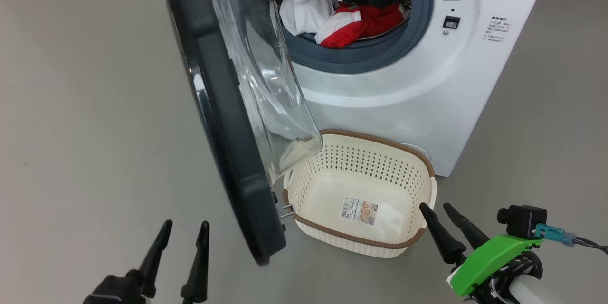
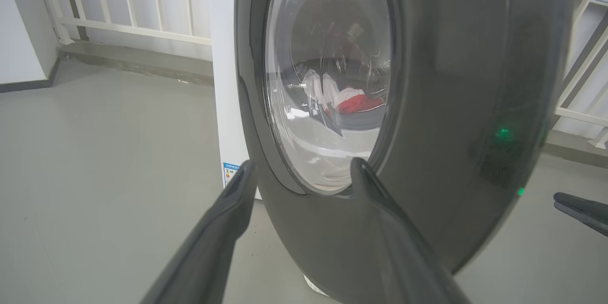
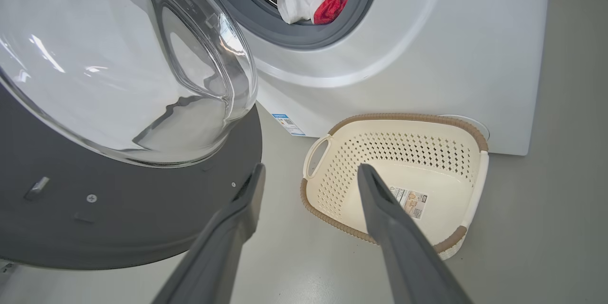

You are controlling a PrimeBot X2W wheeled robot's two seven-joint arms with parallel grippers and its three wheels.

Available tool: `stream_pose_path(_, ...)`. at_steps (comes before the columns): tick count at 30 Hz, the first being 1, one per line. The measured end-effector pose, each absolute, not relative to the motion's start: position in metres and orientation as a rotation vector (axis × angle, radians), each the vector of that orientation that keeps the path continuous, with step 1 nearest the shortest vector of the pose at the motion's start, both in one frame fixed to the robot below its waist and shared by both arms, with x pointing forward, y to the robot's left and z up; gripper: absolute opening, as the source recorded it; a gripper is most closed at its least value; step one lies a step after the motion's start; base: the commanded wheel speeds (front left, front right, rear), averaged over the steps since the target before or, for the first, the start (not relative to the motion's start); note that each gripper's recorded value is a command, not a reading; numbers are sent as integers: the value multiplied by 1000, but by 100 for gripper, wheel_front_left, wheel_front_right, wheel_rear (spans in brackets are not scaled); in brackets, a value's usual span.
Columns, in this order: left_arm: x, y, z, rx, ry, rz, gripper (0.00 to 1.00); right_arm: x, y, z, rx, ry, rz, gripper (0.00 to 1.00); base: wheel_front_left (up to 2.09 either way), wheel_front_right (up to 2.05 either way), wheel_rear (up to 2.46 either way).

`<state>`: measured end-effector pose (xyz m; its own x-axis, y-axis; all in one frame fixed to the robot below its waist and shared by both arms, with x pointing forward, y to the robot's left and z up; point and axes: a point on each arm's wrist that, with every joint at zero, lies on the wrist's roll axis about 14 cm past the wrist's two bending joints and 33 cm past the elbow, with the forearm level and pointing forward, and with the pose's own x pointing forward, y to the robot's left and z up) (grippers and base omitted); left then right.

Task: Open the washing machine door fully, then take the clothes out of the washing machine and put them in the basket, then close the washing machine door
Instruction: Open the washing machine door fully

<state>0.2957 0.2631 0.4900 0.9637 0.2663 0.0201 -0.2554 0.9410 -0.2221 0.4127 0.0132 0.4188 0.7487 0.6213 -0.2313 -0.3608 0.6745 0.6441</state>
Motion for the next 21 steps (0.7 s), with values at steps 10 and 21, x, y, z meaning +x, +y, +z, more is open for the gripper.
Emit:
stream_pose_path(10, 295, 263, 491, -214, -53, 264, 100, 440, -1, 468, 437, 174, 562, 100, 0, 0, 0)
stream_pose_path(21, 286, 263, 488, -220, -47, 276, 100, 420, -22, 480, 268, 47, 496, 100, 0, 0, 0)
